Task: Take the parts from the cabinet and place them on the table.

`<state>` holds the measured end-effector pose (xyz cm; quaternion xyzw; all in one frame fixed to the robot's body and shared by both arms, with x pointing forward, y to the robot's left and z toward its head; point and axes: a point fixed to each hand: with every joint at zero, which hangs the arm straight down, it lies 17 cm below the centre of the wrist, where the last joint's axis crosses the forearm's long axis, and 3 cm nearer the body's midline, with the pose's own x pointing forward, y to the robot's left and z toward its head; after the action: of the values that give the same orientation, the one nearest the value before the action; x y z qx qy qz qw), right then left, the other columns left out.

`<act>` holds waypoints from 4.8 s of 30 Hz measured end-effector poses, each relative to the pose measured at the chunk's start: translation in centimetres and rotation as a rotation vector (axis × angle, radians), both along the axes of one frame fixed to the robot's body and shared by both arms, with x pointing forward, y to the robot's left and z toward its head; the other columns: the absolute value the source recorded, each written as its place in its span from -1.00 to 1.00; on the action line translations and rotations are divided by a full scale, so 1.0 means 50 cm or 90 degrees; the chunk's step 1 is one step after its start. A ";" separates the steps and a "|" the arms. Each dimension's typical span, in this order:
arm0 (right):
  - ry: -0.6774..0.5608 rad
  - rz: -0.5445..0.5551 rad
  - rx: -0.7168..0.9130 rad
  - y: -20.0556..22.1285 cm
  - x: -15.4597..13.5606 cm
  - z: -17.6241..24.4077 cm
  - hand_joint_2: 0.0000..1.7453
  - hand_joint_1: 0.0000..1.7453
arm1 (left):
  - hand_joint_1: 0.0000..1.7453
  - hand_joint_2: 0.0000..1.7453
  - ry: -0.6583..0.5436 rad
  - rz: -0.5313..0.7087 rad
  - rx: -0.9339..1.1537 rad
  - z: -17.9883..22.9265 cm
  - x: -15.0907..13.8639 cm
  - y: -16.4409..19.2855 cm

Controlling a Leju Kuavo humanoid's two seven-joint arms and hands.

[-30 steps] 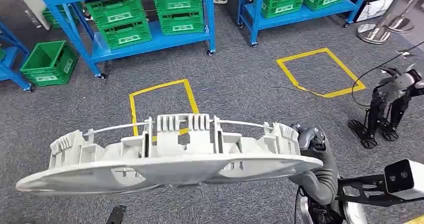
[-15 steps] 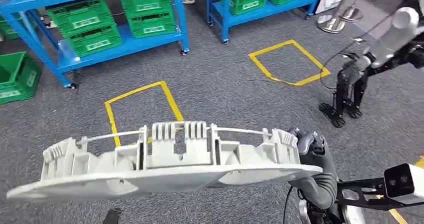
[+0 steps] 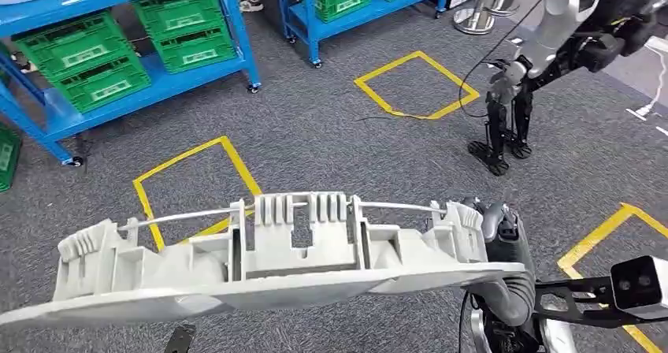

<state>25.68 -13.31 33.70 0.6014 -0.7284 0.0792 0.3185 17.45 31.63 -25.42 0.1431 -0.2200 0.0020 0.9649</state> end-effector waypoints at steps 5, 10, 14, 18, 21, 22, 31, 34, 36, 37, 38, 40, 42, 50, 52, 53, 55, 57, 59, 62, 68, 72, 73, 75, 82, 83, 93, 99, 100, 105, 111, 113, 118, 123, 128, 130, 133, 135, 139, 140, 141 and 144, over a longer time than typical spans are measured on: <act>-0.006 -0.004 0.008 -0.003 0.001 0.006 1.00 1.00 | -1.00 1.00 -0.002 -0.005 0.008 0.002 0.003 0.009; -0.009 -0.010 0.010 -0.008 0.002 0.007 1.00 1.00 | -1.00 1.00 -0.013 -0.009 0.015 0.009 0.021 0.013; -0.010 -0.014 0.009 -0.009 0.003 0.006 1.00 1.00 | -1.00 1.00 -0.011 -0.010 0.019 0.008 0.018 0.018; -0.015 -0.018 0.015 -0.015 0.003 0.008 1.00 1.00 | -1.00 1.00 -0.019 -0.016 0.022 0.014 0.032 0.019; -0.021 -0.017 0.019 -0.017 0.001 0.013 1.00 1.00 | -1.00 1.00 -0.025 -0.015 0.027 0.018 0.040 0.028; -0.023 -0.017 0.020 -0.018 0.000 0.013 1.00 1.00 | -1.00 1.00 -0.025 -0.013 0.026 0.019 0.042 0.028; -0.025 -0.018 0.024 -0.019 0.001 0.016 1.00 1.00 | -1.00 1.00 -0.026 -0.013 0.033 0.019 0.038 0.042; -0.026 -0.018 0.025 -0.019 0.001 0.017 1.00 1.00 | -1.00 1.00 -0.028 -0.013 0.036 0.021 0.040 0.048; -0.028 -0.018 0.025 -0.020 0.001 0.019 1.00 1.00 | -1.00 1.00 -0.026 -0.013 0.036 0.020 0.037 0.048; -0.027 -0.019 0.026 -0.020 0.001 0.019 1.00 1.00 | -1.00 1.00 -0.025 -0.013 0.037 0.019 0.035 0.049; -0.026 -0.020 0.027 -0.021 0.001 0.018 1.00 1.00 | -1.00 1.00 -0.025 -0.012 0.038 0.019 0.034 0.052; -0.027 -0.021 0.025 -0.023 0.000 0.018 1.00 1.00 | -1.00 1.00 -0.031 -0.012 0.036 0.022 0.042 0.049; -0.032 -0.021 0.026 -0.023 0.001 0.022 1.00 1.00 | -1.00 1.00 -0.031 -0.012 0.035 0.022 0.042 0.048; -0.031 -0.023 0.023 -0.029 0.001 0.018 1.00 1.00 | -1.00 1.00 -0.036 -0.021 0.033 0.025 0.047 0.044; -0.029 -0.025 0.024 -0.030 -0.001 0.017 1.00 1.00 | -1.00 1.00 -0.038 -0.021 0.031 0.026 0.050 0.041; -0.029 -0.026 0.024 -0.031 -0.001 0.017 1.00 1.00 | -1.00 1.00 -0.038 -0.021 0.028 0.026 0.051 0.038; -0.029 -0.026 0.024 -0.032 -0.001 0.017 1.00 1.00 | -1.00 1.00 -0.041 -0.020 0.027 0.028 0.055 0.038; -0.030 -0.027 0.025 -0.033 -0.001 0.018 1.00 1.00 | -1.00 1.00 -0.040 -0.019 0.027 0.027 0.052 0.038; -0.028 -0.026 0.026 -0.033 -0.002 0.016 1.00 1.00 | -1.00 1.00 -0.035 -0.015 0.026 0.023 0.040 0.038; -0.026 -0.024 0.024 -0.034 -0.005 0.011 1.00 1.00 | -1.00 1.00 -0.029 -0.010 0.021 0.019 0.027 0.030; -0.020 -0.020 0.035 -0.060 -0.016 -0.001 1.00 1.00 | -1.00 1.00 -0.025 0.006 0.015 0.015 0.015 0.000; -0.020 -0.026 0.026 -0.081 -0.026 -0.015 1.00 1.00 | -1.00 1.00 -0.020 -0.007 0.007 0.013 0.009 -0.039; -0.022 -0.031 0.026 -0.087 -0.029 -0.015 1.00 1.00 | -1.00 1.00 -0.016 -0.012 0.000 0.011 0.003 -0.053; -0.013 -0.038 0.024 -0.095 -0.034 -0.023 1.00 1.00 | -1.00 1.00 -0.010 -0.013 -0.006 0.007 -0.010 -0.067; 0.001 -0.054 0.008 -0.106 -0.043 -0.027 1.00 1.00 | -1.00 1.00 -0.019 -0.028 -0.007 0.010 -0.001 -0.081; 0.005 -0.056 0.005 -0.106 -0.043 -0.028 1.00 1.00 | -1.00 1.00 -0.024 -0.030 -0.009 0.011 0.003 -0.082; 0.020 -0.088 -0.014 -0.085 -0.011 -0.017 1.00 1.00 | -1.00 1.00 -0.030 -0.036 -0.034 0.015 0.037 -0.069; 0.010 -0.087 -0.016 -0.061 -0.007 -0.010 1.00 1.00 | -1.00 1.00 -0.027 -0.037 -0.010 0.015 0.044 -0.015; 0.009 -0.090 -0.019 -0.056 -0.007 -0.008 1.00 1.00 | -1.00 1.00 -0.030 -0.042 -0.005 0.017 0.050 -0.008; 0.007 -0.102 -0.010 -0.027 -0.013 -0.002 1.00 1.00 | -1.00 1.00 -0.022 -0.064 0.025 0.019 0.050 0.050; 0.000 -0.069 0.011 0.003 -0.036 0.001 1.00 1.00 | -1.00 1.00 -0.026 -0.052 0.055 0.024 0.046 0.112; -0.005 -0.055 0.014 0.013 -0.041 0.004 1.00 1.00 | -1.00 1.00 -0.027 -0.047 0.062 0.025 0.045 0.122; -0.016 -0.031 0.025 0.034 -0.041 0.018 1.00 1.00 | -1.00 1.00 -0.024 -0.036 0.072 0.024 0.037 0.135; -0.006 -0.019 0.050 0.029 -0.029 0.026 1.00 1.00 | -1.00 1.00 0.010 -0.024 0.079 0.009 -0.016 0.140; -0.009 0.003 0.057 0.025 -0.025 0.028 1.00 1.00 | -1.00 1.00 0.023 -0.016 0.074 0.001 -0.043 0.135; -0.007 0.006 0.057 0.025 -0.023 0.026 1.00 1.00 | -1.00 1.00 0.025 -0.012 0.072 0.000 -0.046 0.134; -0.006 0.007 0.057 0.025 -0.023 0.025 1.00 1.00 | -1.00 1.00 0.025 -0.011 0.071 0.000 -0.046 0.133; -0.005 0.010 0.054 0.026 -0.022 0.022 1.00 1.00 | -1.00 1.00 0.025 -0.009 0.066 -0.001 -0.046 0.129; -0.012 0.022 0.037 0.032 -0.004 0.018 1.00 1.00 | -1.00 1.00 0.025 -0.002 0.039 -0.006 -0.052 0.093; -0.010 0.022 0.035 0.033 -0.002 0.016 1.00 1.00 | -1.00 1.00 0.025 -0.002 0.034 -0.007 -0.051 0.086; -0.010 0.023 0.033 0.034 0.000 0.016 1.00 1.00 | -1.00 1.00 0.023 -0.002 0.031 -0.007 -0.049 0.080; -0.020 0.024 0.033 0.034 0.007 0.026 1.00 1.00 | -1.00 1.00 0.020 0.001 0.024 -0.006 -0.044 0.069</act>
<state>26.02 -11.64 34.98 0.6215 -0.7239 0.0757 0.2897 15.27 35.06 -25.73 0.1613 -0.2047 -0.0033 0.9654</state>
